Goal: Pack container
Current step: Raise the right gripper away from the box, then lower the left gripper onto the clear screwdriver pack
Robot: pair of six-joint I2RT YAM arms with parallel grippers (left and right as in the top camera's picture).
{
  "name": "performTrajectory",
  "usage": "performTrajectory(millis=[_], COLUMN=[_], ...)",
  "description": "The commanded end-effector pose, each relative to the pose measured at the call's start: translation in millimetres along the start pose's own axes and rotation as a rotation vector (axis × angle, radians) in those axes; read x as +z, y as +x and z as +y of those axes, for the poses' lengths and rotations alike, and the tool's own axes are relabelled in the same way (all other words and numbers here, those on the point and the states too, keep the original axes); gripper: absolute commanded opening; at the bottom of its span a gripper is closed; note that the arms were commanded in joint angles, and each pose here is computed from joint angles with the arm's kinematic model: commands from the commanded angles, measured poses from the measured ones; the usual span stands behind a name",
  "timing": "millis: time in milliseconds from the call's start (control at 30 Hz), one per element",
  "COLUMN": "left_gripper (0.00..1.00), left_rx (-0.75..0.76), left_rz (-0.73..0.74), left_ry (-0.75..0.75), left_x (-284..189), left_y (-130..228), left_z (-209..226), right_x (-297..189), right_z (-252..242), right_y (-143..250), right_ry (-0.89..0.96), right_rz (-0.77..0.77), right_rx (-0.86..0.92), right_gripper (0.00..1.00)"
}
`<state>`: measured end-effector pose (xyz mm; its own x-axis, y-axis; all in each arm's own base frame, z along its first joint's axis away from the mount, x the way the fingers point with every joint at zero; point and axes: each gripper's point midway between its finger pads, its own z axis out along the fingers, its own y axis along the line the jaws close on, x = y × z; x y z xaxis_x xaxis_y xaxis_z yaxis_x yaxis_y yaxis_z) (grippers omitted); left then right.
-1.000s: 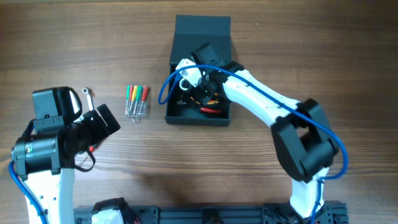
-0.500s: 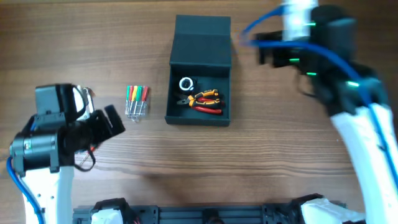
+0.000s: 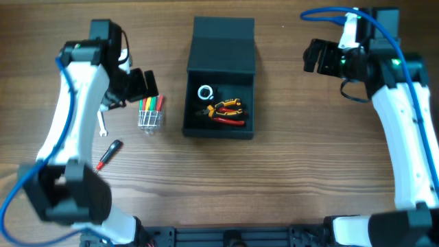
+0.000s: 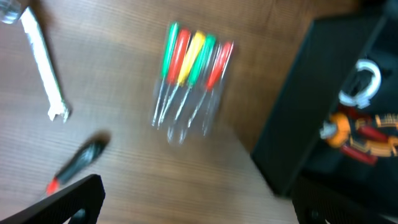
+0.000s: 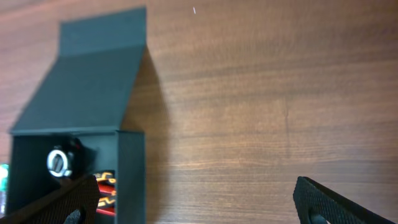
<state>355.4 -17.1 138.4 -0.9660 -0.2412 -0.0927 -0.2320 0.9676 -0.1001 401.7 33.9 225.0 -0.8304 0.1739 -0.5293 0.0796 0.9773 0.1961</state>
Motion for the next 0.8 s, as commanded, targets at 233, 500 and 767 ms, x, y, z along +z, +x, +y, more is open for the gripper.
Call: performTrajectory(millis=[233, 500, 767], left_gripper=[1.00, 1.00, 1.00], left_rx=[0.190, 0.250, 0.247], left_rz=[-0.034, 0.034, 0.106], left_ry=[-0.037, -0.069, -0.084], left_x=[38.7, 73.7, 115.1], left_y=[-37.9, -38.0, -31.3], left_z=[-0.9, 2.8, -7.8], right_x=[64.9, 73.8, 74.5], right_z=[-45.2, -52.9, -52.5], right_y=[17.6, 6.2, 0.3], right_ry=[0.075, 0.075, 0.071], right_rz=[0.157, 0.118, 0.095], right_rx=[0.112, 0.097, 0.082], right_gripper=[1.00, 1.00, 1.00])
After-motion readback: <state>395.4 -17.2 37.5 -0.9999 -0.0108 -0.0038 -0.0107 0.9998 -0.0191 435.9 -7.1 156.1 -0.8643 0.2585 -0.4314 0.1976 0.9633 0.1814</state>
